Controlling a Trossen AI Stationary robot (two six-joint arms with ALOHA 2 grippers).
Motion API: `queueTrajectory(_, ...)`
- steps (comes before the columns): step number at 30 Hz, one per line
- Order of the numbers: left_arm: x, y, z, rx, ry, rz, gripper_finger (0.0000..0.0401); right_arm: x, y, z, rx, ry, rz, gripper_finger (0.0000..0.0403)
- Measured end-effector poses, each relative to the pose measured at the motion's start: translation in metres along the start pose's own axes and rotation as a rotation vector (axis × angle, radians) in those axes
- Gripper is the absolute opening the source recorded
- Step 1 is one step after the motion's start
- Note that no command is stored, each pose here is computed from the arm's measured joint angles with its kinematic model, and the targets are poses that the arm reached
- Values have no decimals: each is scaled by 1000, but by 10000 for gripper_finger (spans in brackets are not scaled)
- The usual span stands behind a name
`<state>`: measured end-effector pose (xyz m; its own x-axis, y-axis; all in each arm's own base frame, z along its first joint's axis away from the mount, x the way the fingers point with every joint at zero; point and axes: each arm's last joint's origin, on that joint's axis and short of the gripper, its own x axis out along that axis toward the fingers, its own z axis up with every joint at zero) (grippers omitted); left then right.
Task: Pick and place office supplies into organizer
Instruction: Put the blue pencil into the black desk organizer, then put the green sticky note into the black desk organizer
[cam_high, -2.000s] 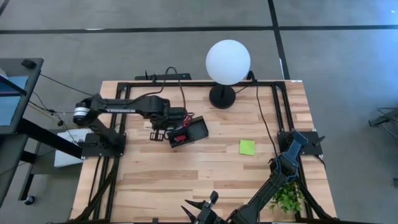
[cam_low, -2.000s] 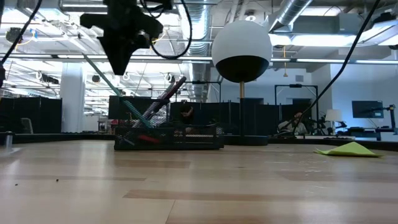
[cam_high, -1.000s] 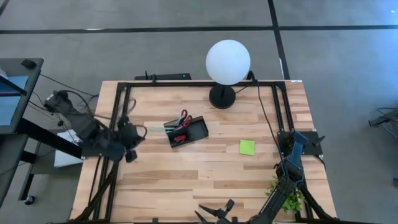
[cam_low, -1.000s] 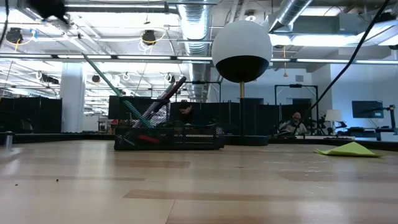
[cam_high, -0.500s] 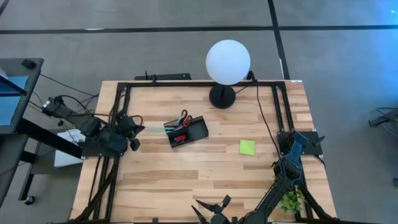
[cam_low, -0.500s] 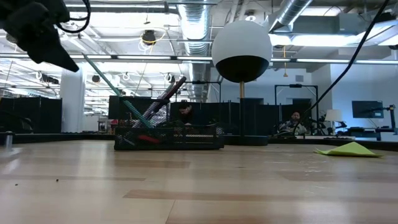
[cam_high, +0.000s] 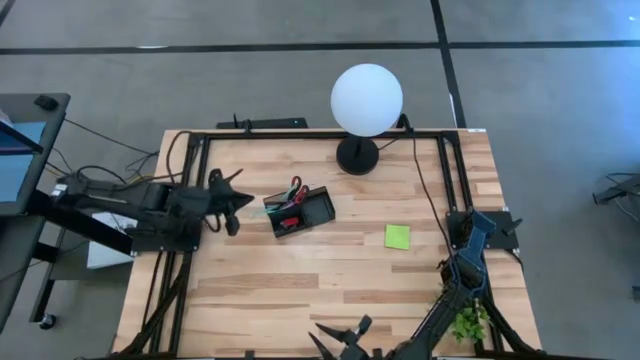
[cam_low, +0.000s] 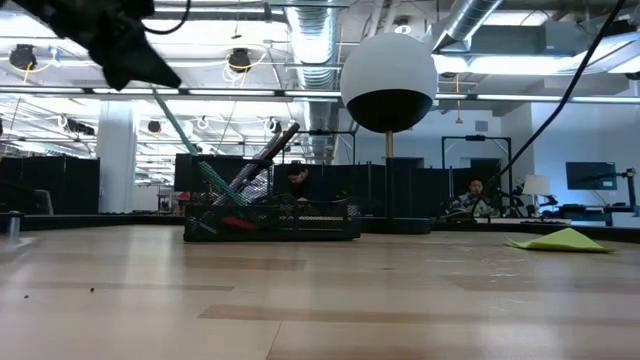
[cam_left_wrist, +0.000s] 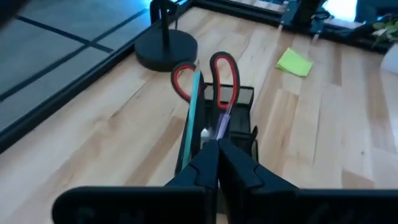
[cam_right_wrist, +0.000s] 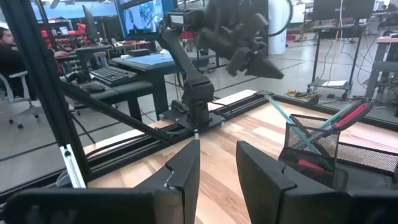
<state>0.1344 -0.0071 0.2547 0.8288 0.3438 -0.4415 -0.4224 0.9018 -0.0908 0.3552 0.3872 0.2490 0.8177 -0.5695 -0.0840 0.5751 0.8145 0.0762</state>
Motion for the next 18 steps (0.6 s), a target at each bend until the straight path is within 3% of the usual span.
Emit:
queueTrajectory(10, 19, 16, 6, 30, 43, 92, 0, -9, 1, -1, -1, 14, 28, 98)
queueTrajectory(15, -6, 13, 36, 28, -103, -58, 0, -25, -3, -5, -55, -28, 15, 98)
queueTrajectory(18, -26, 11, 52, 51, -194, -184, 0, -28, -10, -9, -4, -36, 7, 97)
